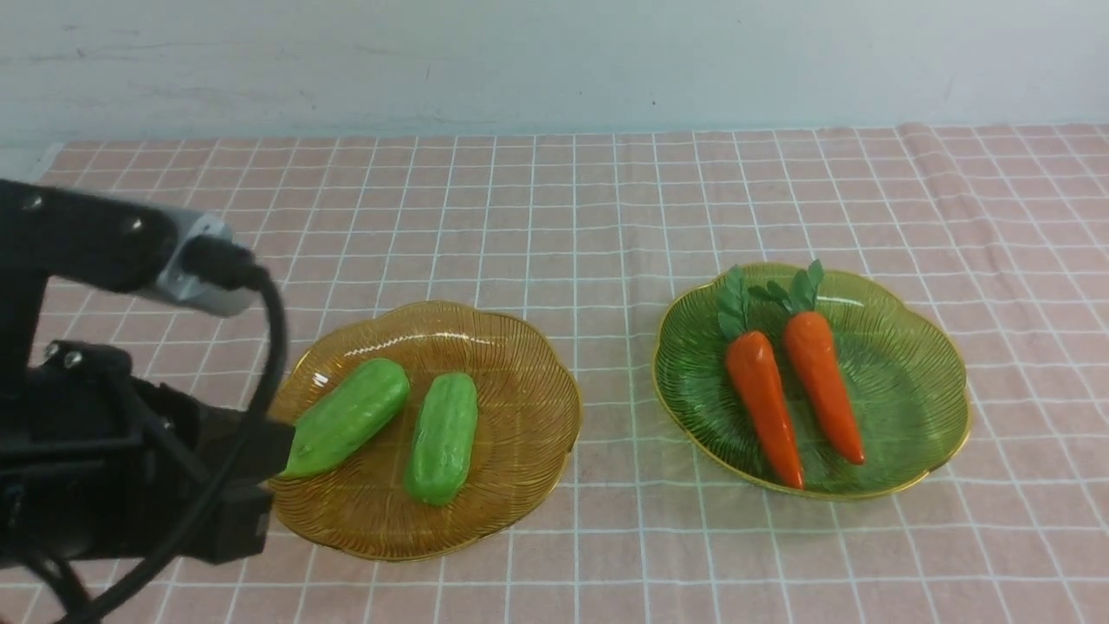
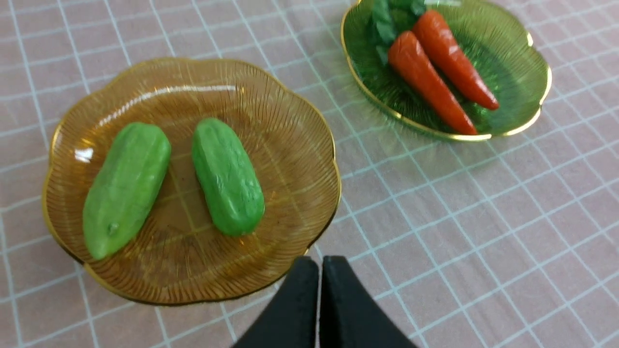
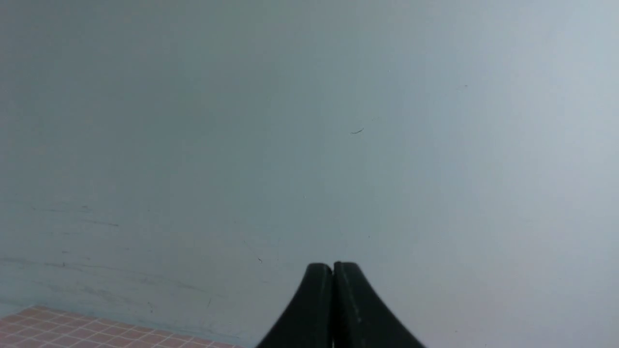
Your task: Put different types of vegetables on the plate.
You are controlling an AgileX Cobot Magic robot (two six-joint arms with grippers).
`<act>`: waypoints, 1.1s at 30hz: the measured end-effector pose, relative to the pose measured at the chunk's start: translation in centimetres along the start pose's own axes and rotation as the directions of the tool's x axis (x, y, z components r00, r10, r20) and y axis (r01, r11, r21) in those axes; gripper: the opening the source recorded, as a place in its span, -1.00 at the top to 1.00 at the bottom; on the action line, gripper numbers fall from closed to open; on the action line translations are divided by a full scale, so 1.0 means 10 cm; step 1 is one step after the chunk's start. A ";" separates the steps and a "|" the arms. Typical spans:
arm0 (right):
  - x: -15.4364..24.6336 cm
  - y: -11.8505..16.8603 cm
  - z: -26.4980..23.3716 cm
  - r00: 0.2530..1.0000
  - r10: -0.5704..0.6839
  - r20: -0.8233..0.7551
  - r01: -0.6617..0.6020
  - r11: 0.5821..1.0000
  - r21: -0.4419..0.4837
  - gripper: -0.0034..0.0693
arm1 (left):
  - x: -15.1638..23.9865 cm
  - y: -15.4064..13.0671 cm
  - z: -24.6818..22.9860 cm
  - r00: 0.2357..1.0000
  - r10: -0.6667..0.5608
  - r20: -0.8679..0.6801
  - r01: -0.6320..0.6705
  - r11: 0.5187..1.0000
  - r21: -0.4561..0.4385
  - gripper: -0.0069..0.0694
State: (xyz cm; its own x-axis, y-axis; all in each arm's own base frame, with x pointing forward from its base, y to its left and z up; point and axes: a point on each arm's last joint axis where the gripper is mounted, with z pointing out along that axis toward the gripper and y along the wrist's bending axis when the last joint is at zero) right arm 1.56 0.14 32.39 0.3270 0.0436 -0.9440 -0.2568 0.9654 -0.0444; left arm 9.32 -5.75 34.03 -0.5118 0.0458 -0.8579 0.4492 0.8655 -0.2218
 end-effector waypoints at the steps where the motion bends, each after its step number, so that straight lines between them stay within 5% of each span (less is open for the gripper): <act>1: 0.00 0.00 0.00 1.000 0.000 0.000 0.000 1.000 0.000 0.95 | 0.02 0.00 -0.05 1.000 0.003 0.024 -0.003 1.000 0.003 0.83; 20: 0.00 0.00 0.00 1.000 -0.001 0.000 0.001 1.000 0.000 0.95 | 0.21 -0.02 -0.32 0.997 0.070 0.026 -0.070 0.997 0.013 0.83; 33: 0.00 0.00 0.00 1.000 -0.001 -0.001 0.001 1.000 0.000 0.95 | 0.50 0.24 -0.24 0.943 0.219 0.250 -0.162 0.960 -0.229 0.83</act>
State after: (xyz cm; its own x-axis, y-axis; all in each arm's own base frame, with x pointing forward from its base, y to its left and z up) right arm 1.57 0.14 32.38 0.3262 0.0425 -0.9443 -0.2562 0.9656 -0.0450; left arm 6.08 -2.27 30.32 -0.2013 0.1082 -0.9735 0.3467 0.9374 0.0325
